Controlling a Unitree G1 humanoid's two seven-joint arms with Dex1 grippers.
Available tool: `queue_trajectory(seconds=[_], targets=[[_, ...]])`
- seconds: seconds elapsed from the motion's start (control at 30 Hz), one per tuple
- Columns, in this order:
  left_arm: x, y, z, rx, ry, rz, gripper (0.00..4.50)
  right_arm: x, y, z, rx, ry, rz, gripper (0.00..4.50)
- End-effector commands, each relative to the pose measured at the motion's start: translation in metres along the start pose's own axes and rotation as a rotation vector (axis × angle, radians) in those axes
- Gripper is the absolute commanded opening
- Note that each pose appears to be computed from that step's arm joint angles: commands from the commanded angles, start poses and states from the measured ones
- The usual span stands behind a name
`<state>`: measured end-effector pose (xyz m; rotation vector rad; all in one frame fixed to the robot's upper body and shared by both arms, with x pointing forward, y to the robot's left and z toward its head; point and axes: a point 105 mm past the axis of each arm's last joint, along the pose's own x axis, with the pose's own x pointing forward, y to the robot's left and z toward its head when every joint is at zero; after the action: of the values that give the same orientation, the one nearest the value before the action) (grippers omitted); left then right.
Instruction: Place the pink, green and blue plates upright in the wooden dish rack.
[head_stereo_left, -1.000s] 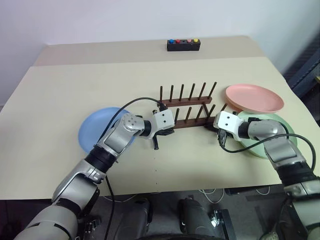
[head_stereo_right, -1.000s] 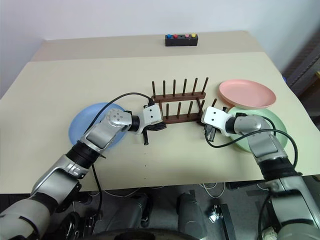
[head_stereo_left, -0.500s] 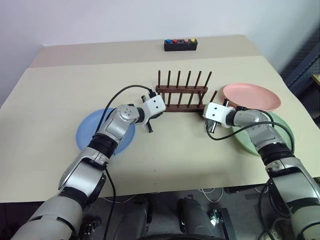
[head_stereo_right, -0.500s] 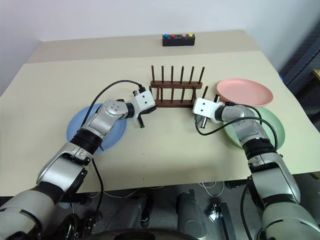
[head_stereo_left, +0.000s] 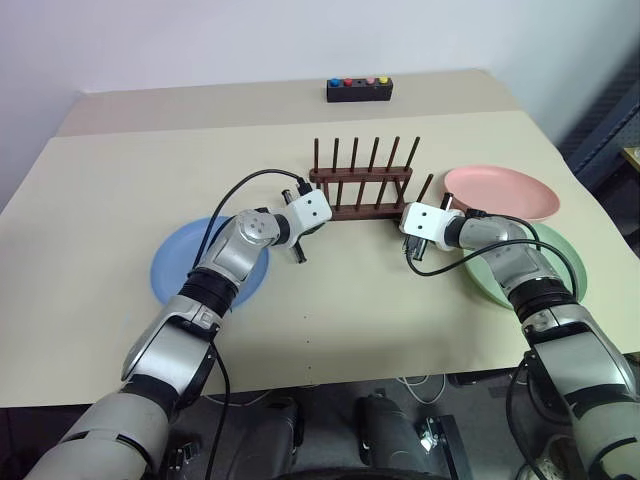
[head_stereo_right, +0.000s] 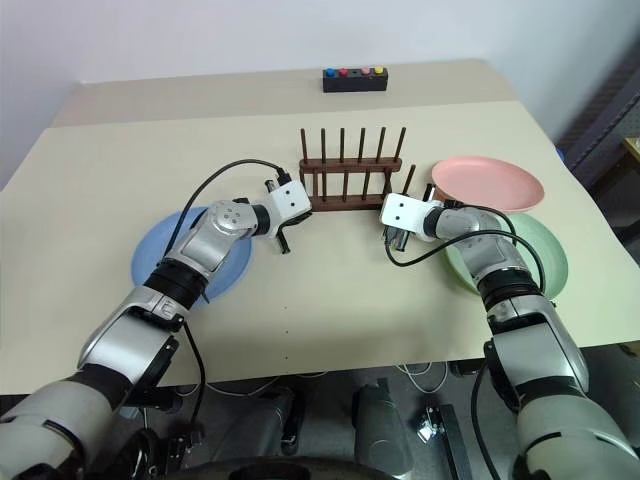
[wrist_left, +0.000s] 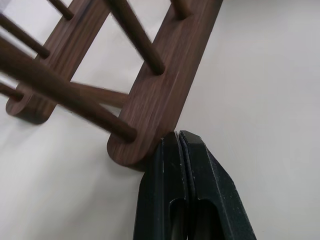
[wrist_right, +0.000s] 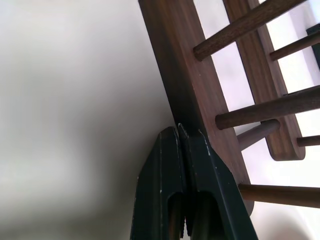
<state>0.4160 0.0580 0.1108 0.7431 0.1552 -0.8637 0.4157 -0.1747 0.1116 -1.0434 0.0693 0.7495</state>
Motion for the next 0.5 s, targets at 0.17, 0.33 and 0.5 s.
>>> queue_trajectory(seconds=[0.17,0.33,0.5], targets=[[-0.003,0.004,0.0,0.007,-0.003,0.018,0.0,0.002,-0.014,0.01,-0.025,-0.026,-0.047,0.05],[-0.011,-0.006,0.016,-0.208,-0.12,-0.078,0.0,-0.006,-0.016,0.012,0.008,-0.063,-0.052,0.05],[-0.056,-0.019,0.063,-0.486,-0.403,-0.31,0.53,-0.041,-0.033,0.043,0.304,-0.307,-0.026,1.86]])
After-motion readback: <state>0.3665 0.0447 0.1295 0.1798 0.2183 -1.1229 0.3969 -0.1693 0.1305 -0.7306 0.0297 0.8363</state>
